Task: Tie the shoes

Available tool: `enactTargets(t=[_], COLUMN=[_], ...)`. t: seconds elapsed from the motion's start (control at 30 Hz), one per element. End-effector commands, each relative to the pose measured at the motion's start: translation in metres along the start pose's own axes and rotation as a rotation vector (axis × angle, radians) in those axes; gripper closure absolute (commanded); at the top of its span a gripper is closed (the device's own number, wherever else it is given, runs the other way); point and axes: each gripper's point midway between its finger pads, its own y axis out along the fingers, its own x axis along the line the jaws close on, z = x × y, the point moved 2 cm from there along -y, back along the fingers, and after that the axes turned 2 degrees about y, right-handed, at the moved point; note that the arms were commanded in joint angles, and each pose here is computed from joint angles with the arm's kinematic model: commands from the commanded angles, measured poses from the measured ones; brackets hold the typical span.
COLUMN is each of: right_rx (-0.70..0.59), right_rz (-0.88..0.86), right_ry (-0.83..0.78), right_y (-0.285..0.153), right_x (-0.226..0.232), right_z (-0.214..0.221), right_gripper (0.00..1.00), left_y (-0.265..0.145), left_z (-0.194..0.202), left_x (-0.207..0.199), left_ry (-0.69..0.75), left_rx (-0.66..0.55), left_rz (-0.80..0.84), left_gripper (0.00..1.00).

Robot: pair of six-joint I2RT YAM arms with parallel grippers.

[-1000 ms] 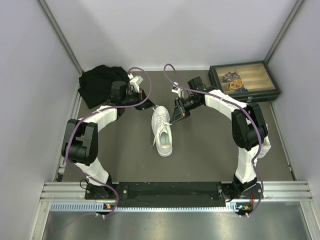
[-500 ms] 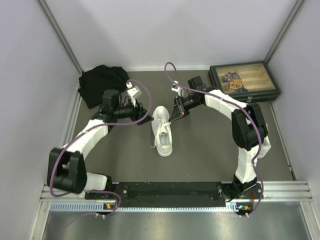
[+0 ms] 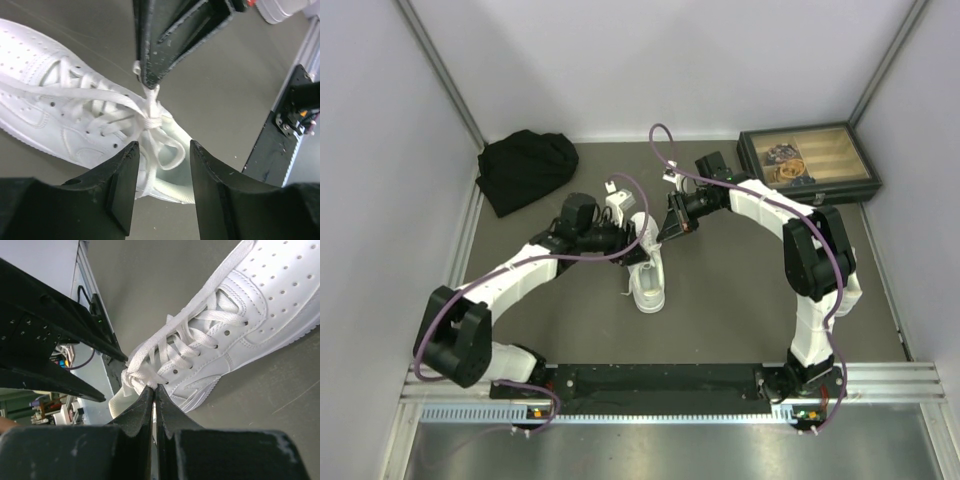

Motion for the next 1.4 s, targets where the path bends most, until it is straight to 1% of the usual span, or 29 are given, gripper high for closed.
enactTargets(t=[0.0, 0.1, 0.17, 0.27, 0.4, 0.43, 0.53, 0.6, 0.67, 0.73, 0.8, 0.97, 1.2, 1.33, 1.37], right_rx=[-0.046, -0.065, -0.073, -0.075, -0.071, -0.069, -0.067, -0.072, -0.071, -0.073, -0.074, -0.074, -0.069, -0.068, -0.068], right_rz=[0.034, 0.087, 0.112, 0.133, 0.126, 0.123, 0.105, 0.096, 0.087, 0.082, 0.078, 0.076, 0.076, 0.076, 0.076], right_ry=[-0.055, -0.036, -0.023, -0.006, 0.009, 0.015, 0.018, 0.018, 0.02, 0.018, 0.017, 0.012, 0.009, 0.008, 0.007], right_y=[-0.005, -0.005, -0.004, -0.003, 0.001, 0.001, 0.002, 0.001, 0.001, 0.001, 0.001, 0.0, 0.0, 0.0, 0.0], right_x=[0.007, -0.003, -0.01, -0.017, -0.019, -0.019, -0.017, -0.015, -0.013, -0.012, -0.011, -0.009, -0.009, -0.009, -0.009], right_z=[-0.009, -0.012, -0.013, -0.014, -0.013, -0.012, -0.011, -0.013, -0.013, -0.013, -0.014, -0.013, -0.01, -0.01, -0.011], right_gripper=[1.0, 1.0, 1.0, 1.0, 1.0, 1.0, 1.0, 1.0, 1.0, 1.0, 1.0, 1.0, 1.0, 1.0, 1.0], left_y=[0.005, 0.007, 0.003, -0.003, -0.008, -0.009, -0.009, -0.006, 0.0, 0.005, 0.007, 0.013, 0.019, 0.02, 0.019], left_z=[-0.03, -0.032, -0.037, -0.043, -0.041, -0.04, -0.038, -0.038, -0.037, -0.04, -0.042, -0.042, -0.037, -0.033, -0.032], left_x=[0.006, 0.009, 0.003, -0.001, -0.003, -0.002, -0.002, -0.002, 0.001, 0.005, 0.007, 0.011, 0.012, 0.01, 0.011], left_ry=[-0.025, -0.06, -0.04, -0.015, 0.027, 0.068, 0.122, 0.117, 0.083, 0.059, 0.046, 0.017, -0.014, -0.016, -0.015], left_rx=[-0.058, -0.048, -0.055, -0.099, -0.102, -0.096, -0.102, -0.102, -0.073, -0.062, -0.061, -0.05, -0.027, -0.006, -0.005], left_rz=[-0.074, -0.091, -0.064, -0.038, -0.002, -0.001, 0.012, 0.017, 0.017, 0.01, -0.001, -0.002, 0.004, 0.015, 0.012], left_gripper=[0.5, 0.47, 0.44, 0.39, 0.36, 0.35, 0.34, 0.34, 0.35, 0.4, 0.44, 0.5, 0.56, 0.57, 0.59])
